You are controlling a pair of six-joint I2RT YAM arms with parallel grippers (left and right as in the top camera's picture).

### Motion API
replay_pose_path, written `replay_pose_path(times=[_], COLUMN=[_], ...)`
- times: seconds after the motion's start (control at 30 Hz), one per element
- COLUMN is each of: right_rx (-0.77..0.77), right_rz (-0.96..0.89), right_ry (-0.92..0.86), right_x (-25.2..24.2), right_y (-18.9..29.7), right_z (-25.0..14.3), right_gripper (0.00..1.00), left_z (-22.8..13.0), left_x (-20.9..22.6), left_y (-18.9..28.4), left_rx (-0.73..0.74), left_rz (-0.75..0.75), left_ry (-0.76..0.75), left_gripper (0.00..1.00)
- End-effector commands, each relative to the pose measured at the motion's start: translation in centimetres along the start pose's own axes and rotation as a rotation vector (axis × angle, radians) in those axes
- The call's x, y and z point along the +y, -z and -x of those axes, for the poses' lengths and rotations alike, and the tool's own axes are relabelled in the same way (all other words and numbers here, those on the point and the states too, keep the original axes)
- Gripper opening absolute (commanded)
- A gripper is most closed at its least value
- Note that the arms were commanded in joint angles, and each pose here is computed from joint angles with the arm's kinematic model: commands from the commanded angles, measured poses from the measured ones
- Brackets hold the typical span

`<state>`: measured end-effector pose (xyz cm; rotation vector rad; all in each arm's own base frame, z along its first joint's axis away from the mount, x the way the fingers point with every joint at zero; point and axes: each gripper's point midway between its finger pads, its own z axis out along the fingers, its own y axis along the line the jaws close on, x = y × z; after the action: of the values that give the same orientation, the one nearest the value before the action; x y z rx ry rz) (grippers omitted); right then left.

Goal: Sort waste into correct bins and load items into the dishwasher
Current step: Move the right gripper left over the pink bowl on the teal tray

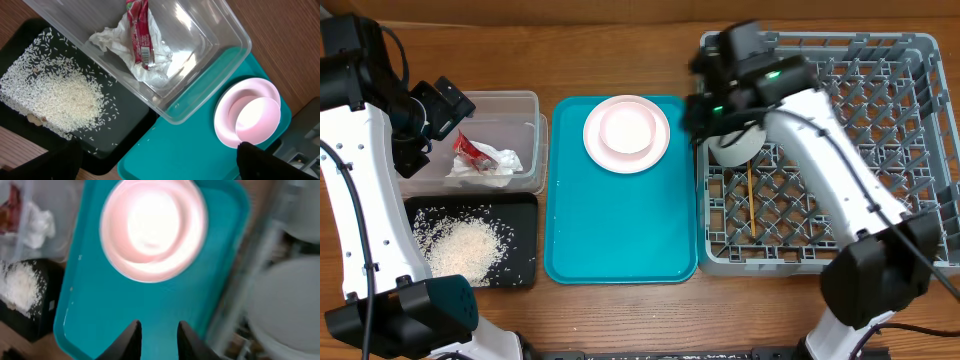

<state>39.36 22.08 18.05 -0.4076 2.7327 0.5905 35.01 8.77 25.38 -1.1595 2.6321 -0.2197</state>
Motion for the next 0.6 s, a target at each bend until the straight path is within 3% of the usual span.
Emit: replay_pose_path(times=[0.0,0.27,0.57], right_rx=[-0.050,-0.163,-0.275], right_rz=[-0.042,-0.083,-0.092], right_ry=[0.117,0.285,0.320], right_x=[2.8,8.4,9.0], right_y=[-0.4,-3.1,-6.0], right_z=[0.7,1.2,2.1], right_gripper=[0.26,0.32,0.39], left_z=[0.1,0.1,0.1], left_x=[-0.3,-0.3,-0.3], left_y=[1.3,1.3,1.3], left_rx=[-0.037,-0.037,-0.037], left_rz=[-0.023,-0.023,-0.023], left_ry=[-0.020,-0.020,-0.020], left_gripper=[1.00,1.00,1.00])
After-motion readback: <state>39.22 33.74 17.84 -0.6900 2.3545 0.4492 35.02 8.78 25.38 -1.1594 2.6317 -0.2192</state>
